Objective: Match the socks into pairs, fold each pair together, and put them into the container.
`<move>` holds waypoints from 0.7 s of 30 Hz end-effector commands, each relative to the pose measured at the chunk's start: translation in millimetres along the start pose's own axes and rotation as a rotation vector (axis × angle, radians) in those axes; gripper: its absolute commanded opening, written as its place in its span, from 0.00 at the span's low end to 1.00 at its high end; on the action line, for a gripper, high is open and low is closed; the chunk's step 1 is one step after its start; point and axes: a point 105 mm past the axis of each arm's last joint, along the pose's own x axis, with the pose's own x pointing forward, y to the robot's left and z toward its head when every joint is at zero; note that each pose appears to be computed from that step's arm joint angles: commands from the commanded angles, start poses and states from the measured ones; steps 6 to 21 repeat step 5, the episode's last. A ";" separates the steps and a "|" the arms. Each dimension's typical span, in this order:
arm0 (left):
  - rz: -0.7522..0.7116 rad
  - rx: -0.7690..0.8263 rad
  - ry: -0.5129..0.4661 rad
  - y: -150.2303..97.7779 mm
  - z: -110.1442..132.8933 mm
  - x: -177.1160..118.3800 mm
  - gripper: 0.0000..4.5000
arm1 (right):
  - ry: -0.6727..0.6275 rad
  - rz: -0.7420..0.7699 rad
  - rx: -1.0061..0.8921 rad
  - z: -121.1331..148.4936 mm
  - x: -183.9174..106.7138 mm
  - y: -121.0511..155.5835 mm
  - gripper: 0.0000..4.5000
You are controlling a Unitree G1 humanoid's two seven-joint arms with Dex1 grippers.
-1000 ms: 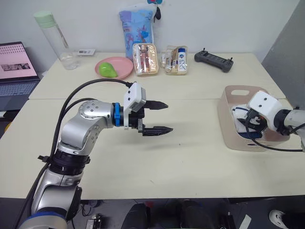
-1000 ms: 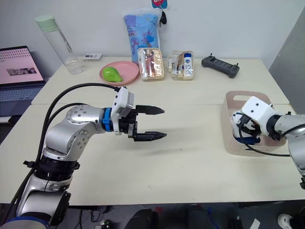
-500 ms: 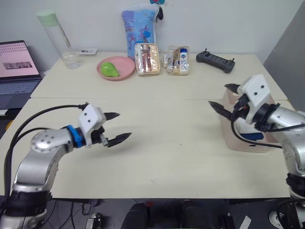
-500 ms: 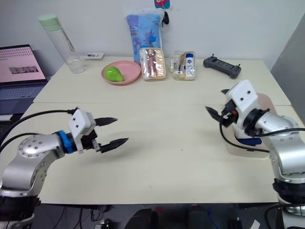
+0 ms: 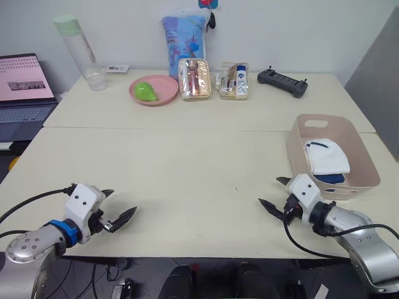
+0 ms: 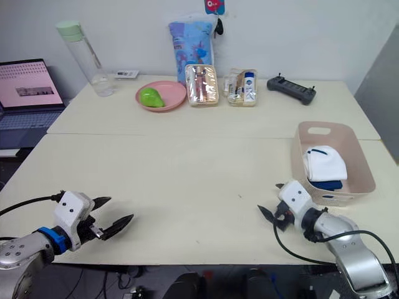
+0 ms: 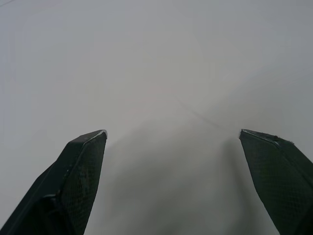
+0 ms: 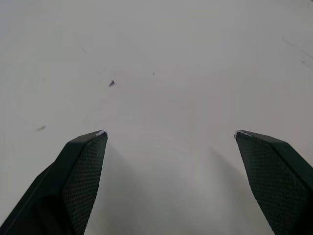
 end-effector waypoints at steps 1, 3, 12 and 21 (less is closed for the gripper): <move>-0.045 0.049 -0.036 -6.0 9.8 0.0 1.00 | -0.052 -0.031 -0.062 6.9 -2.3 -5.0 1.00; -0.055 0.050 -0.054 -5.2 12.6 1.5 1.00 | -0.056 -0.026 -0.073 6.0 -1.2 -4.5 1.00; -0.073 0.056 -0.073 -3.9 17.0 3.4 1.00 | -0.066 -0.033 -0.079 7.2 -0.3 -7.4 1.00; -0.073 0.056 -0.073 -3.9 17.0 3.4 1.00 | -0.066 -0.033 -0.079 7.2 -0.3 -7.4 1.00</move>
